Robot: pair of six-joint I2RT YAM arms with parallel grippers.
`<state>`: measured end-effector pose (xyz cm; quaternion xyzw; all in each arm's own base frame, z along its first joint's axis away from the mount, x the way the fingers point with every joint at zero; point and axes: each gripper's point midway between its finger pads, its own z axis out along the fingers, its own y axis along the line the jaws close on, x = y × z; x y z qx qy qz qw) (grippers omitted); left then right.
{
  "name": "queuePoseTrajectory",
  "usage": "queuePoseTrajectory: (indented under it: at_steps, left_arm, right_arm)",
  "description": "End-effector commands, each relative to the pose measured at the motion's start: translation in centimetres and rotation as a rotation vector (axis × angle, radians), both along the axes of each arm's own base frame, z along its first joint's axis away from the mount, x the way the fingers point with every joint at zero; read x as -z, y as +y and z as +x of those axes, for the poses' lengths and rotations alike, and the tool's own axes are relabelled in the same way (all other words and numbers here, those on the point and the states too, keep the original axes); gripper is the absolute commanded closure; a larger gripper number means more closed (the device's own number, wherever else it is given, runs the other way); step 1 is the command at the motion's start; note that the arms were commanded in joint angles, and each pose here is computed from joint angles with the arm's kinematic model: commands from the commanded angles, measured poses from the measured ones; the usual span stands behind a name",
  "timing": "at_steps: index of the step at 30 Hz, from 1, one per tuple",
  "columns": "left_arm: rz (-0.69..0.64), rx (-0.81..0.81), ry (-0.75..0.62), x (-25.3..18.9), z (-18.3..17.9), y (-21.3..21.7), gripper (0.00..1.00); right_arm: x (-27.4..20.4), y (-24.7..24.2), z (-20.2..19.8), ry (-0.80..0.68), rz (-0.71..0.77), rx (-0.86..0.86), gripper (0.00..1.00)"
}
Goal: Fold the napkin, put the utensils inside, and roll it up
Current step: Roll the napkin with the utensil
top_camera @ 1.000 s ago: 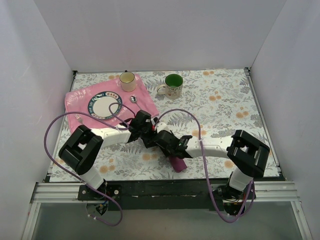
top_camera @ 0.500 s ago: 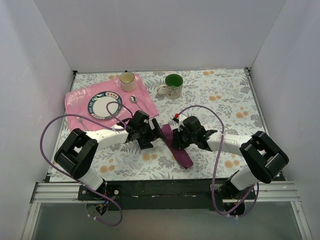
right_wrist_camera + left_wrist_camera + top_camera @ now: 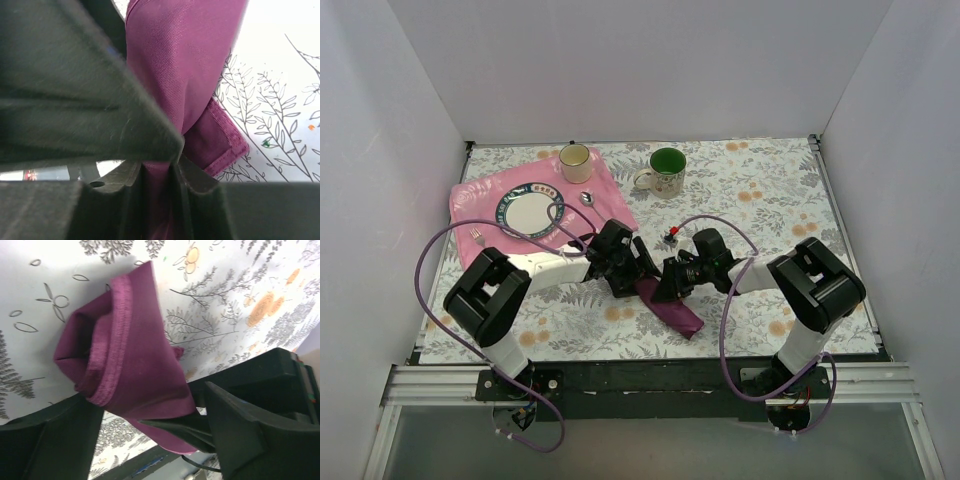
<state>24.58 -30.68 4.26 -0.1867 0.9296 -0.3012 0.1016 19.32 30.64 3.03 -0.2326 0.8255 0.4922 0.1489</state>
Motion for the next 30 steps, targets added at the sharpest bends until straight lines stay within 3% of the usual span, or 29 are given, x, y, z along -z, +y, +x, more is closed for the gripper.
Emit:
queuePoseTrajectory:
  at_steps: [1,7,12,17,24,30]
  left_arm:
    - [0.177,-0.060,0.075,4.9,-1.5,3.4,0.28]
    - [0.178,-0.039,0.068,5.5,-2.1,3.8,0.47]
    - [0.169,-0.033,0.052,5.3,-2.2,3.9,0.52]
    - [0.155,-0.024,0.044,5.0,-2.2,3.7,0.53]
    - [0.132,-0.012,0.056,5.3,-2.6,3.5,0.56]
    - [0.111,-0.013,0.077,5.6,-2.7,3.6,0.59]
  right_arm:
    - [0.0,0.1,-0.5,0.008,0.011,-0.038,0.66]
    - [0.0,-1.9,0.7,-0.050,-0.178,0.015,0.50]
    - [-0.6,-4.3,1.4,-0.140,-0.391,0.080,0.34]
    - [-2.6,-5.8,1.1,-0.290,-0.584,0.146,0.24]
    - [-5.8,-3.9,0.6,-0.533,-0.689,0.194,0.19]
    - [-5.3,-0.8,0.0,-0.692,-0.781,0.112,0.18]
